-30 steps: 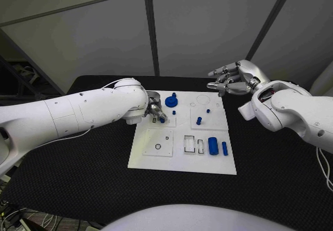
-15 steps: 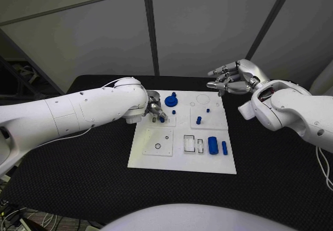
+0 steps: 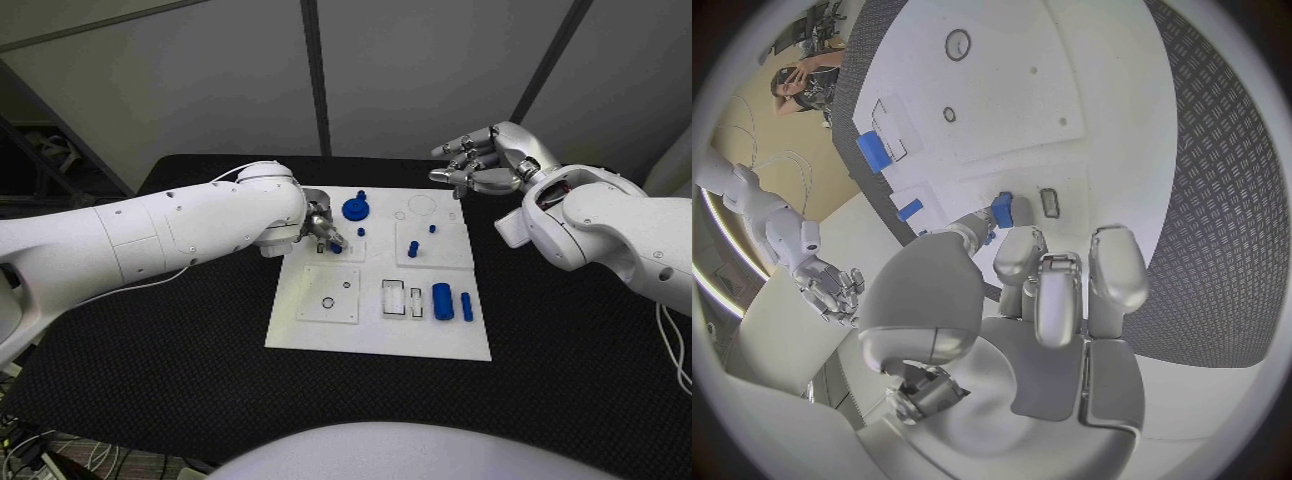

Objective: Assemble the parts on the task board

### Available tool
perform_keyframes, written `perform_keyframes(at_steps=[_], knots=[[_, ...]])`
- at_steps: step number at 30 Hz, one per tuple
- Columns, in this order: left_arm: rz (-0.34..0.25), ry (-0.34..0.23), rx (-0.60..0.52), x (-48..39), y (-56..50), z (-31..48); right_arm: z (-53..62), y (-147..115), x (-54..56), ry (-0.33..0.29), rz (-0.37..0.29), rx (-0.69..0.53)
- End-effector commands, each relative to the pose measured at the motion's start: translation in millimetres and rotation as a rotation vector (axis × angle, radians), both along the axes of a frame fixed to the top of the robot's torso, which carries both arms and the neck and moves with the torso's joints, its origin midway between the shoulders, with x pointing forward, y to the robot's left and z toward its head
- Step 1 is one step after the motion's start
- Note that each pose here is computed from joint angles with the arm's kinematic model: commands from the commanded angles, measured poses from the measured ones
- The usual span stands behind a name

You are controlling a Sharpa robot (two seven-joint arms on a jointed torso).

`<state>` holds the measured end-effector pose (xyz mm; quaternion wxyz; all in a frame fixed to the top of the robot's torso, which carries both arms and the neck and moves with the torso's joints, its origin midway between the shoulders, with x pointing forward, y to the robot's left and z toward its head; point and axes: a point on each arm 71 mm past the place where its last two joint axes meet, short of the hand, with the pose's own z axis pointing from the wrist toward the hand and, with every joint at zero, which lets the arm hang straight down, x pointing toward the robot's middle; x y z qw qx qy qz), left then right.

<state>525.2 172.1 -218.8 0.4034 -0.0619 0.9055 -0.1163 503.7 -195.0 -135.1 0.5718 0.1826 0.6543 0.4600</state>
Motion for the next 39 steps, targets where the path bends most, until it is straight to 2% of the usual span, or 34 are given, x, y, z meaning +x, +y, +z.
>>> perform_keyframes(at_steps=[1,20,31,39], knots=[[-0.004,0.023,0.023,-2.4,0.0,-4.7,1.7,0.8,-0.2,-0.006,0.009,0.000],[0.012,0.004,0.013,-0.4,-0.5,-4.2,1.8,0.6,-0.6,-0.006,0.009,0.000],[0.030,-0.003,0.011,-0.6,9.4,-3.1,1.7,-1.8,-0.4,-0.005,0.004,-0.002],[0.046,-0.027,-0.032,2.9,10.2,10.8,1.7,-3.0,0.1,-0.007,0.001,-0.002]])
